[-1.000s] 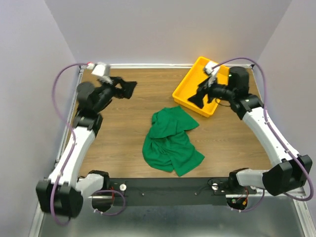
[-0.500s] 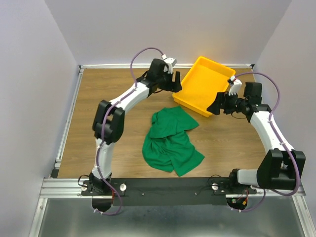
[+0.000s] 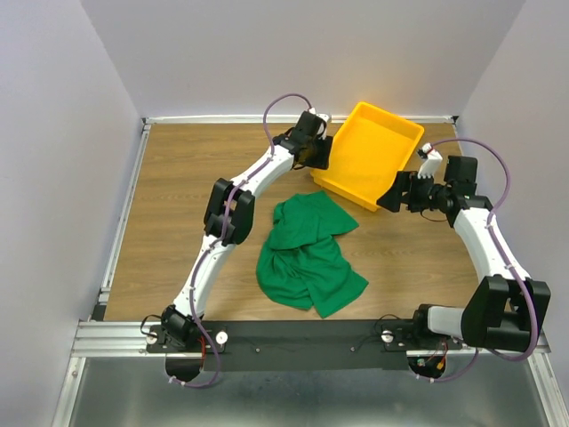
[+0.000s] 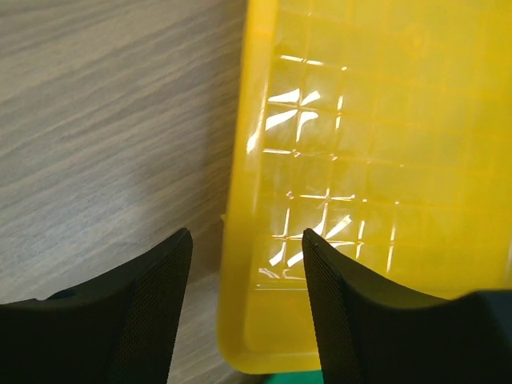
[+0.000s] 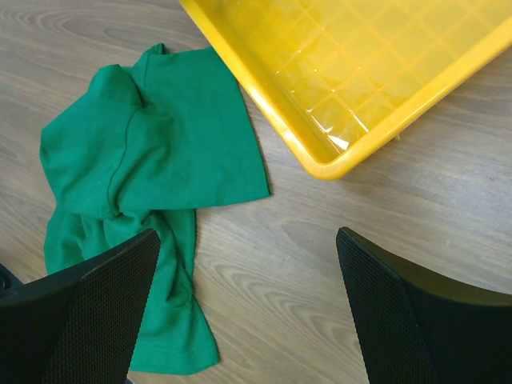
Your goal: Fold and stack the t-shirts
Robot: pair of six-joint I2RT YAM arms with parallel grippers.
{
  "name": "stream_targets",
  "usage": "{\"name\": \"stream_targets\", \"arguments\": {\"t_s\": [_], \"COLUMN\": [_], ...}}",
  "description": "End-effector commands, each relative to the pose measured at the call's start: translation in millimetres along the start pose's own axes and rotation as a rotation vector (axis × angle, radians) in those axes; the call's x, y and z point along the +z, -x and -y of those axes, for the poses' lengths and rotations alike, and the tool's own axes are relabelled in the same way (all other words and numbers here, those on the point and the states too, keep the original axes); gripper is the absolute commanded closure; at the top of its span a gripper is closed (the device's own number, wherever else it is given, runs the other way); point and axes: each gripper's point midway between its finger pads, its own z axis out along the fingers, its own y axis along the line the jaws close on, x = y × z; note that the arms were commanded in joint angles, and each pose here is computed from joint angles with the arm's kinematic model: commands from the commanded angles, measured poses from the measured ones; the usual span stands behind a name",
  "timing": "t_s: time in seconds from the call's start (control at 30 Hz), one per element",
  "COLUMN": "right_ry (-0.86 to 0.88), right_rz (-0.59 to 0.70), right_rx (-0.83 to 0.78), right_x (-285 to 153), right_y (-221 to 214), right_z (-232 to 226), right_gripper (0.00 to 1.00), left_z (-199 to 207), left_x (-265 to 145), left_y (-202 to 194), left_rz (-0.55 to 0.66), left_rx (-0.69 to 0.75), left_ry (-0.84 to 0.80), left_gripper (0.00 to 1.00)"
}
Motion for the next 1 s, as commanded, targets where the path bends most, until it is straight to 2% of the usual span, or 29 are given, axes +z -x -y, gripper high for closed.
{"name": "stream_targets", "arguments": {"t_s": [0.0,0.07,0.1,0.27,0.37,0.4,0.47,0.5,0.53,0.57,0.63,0.67,0.7,0.73,0.77,0.8,0.87,0.9,0.93,0.97], "right_ry": [0.007,0.009,0.009,0.009,0.008,0.008,0.009,0.006,0.002,-0.002,-0.011,-0.014,-0.016,-0.022,-0.023,-0.026,-0.034,-0.032,-0.027,-0.02], "right_rz": [-0.02,-0.03,-0.032,-0.029,-0.025,-0.022,-0.018,-0.016,-0.01,-0.007,0.012,0.018,0.025,0.031,0.042,0.046,0.059,0.062,0.076,0.077], "right_rx": [0.062,0.073,0.077,0.073,0.071,0.067,0.062,0.06,0.058,0.056,0.038,0.035,0.032,0.03,-0.005,-0.011,-0.029,-0.036,-0.061,-0.072], "right_x": [0,2,3,5,6,6,5,5,4,3,-1,-3,-5,-6,-9,-10,-14,-16,-19,-21], "right_y": [-8,-10,-10,-2,2,3,6,7,10,11,18,20,23,25,28,30,34,35,40,41], "right_z": [-1,1,2,4,5,5,6,6,7,8,8,8,8,8,8,8,10,9,9,7], "right_gripper": [0.02,0.02,0.02,0.02,0.02,0.02,0.02,0.02,0.02,0.02,0.02,0.02,0.02,0.02,0.02,0.02,0.02,0.02,0.02,0.01], "left_z": [-5,-2,-3,0,7,12,23,31,31,39,41,48,51,43,48,48,38,33,22,9], "left_x": [10,12,13,13,8,6,-12,-19,-22,-47,-63,-93,-107,-110,-140,-150,-159,-184,-182,-205], "left_y": [-20,-20,-20,-14,-5,5,19,35,28,50,55,75,85,71,84,83,61,68,44,49], "left_rz": [-0.052,-0.048,-0.046,-0.021,0.003,0.037,0.082,0.143,0.137,0.197,0.237,0.299,0.345,0.323,0.374,0.384,0.353,0.391,0.35,0.386], "left_rx": [0.019,0.018,0.017,0.034,0.06,0.072,0.106,0.128,0.142,0.171,0.208,0.219,0.227,0.223,0.221,0.216,0.187,0.171,0.135,0.106], "left_ry": [0.034,0.027,0.03,0.036,0.0,-0.025,-0.068,-0.09,-0.098,-0.112,-0.12,-0.128,-0.135,-0.125,-0.138,-0.147,-0.146,-0.139,-0.125,-0.107], "left_gripper": [0.38,0.43,0.52,0.55,0.75,1.0,1.0,1.0,1.0,1.0,1.0,1.0,1.0,1.0,1.0,1.0,1.0,1.0,1.0,1.0]}}
